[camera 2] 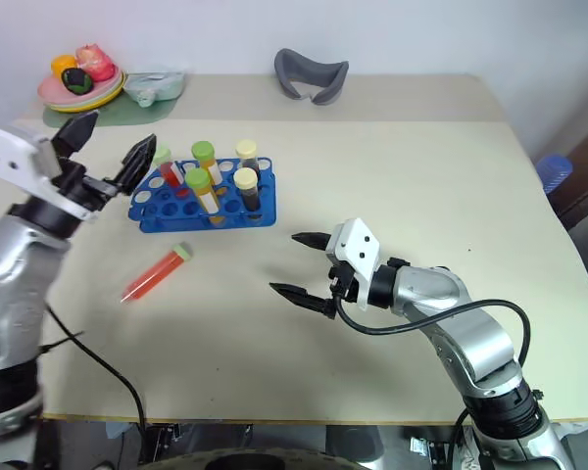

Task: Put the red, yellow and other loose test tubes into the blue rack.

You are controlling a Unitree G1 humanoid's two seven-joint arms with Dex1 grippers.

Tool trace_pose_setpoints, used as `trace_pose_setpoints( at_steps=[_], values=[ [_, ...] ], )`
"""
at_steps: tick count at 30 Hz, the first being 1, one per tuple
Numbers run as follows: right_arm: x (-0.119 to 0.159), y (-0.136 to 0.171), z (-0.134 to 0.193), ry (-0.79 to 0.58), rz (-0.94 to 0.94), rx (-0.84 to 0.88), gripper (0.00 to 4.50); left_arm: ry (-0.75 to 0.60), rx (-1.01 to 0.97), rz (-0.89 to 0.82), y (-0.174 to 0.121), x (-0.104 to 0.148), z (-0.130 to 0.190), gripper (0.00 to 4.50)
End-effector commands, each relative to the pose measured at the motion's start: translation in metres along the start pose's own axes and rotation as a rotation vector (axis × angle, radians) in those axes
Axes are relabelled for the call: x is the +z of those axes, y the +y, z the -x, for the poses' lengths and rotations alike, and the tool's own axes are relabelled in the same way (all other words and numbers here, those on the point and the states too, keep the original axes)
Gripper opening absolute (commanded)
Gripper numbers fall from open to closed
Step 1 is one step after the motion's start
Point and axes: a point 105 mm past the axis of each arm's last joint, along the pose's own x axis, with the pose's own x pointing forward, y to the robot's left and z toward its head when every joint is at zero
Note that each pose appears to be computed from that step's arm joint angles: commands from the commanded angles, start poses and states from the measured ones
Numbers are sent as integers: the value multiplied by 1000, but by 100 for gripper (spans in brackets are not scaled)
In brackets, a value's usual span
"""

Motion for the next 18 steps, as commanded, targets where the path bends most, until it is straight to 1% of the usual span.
trace_pose_setpoints(
  at_steps=[1, 2, 4, 5, 8, 10, 11, 13, 18],
  values=[
    [10, 3, -2, -37, 29, 25, 428, 248, -81, 29, -8, -15, 15, 444],
    [10, 4, -2, -38, 29, 29, 428, 356, -98, -9, -10, -26, 20, 444],
    [9, 4, -3, -39, 28, 36, 428, 524, -141, -56, -17, -42, 29, 444],
    [9, 5, -3, -39, 28, 39, 428, 576, -155, -72, -20, -47, 31, 444],
    [10, 4, -4, -40, 25, 44, 428, 833, -239, -72, -34, -69, 42, 444],
    [10, 5, -5, -40, 24, 48, 428, 990, -255, -70, -36, -81, 48, 444],
    [10, 5, -6, -40, 24, 49, 428, 1043, -240, -69, -34, -85, 46, 444],
    [10, 5, -6, -39, 23, 51, 428, 1111, -193, -120, -26, -91, 41, 444],
    [10, 6, -6, -38, 23, 48, 428, 1194, -161, -187, -16, -107, 32, 444]
  ],
)
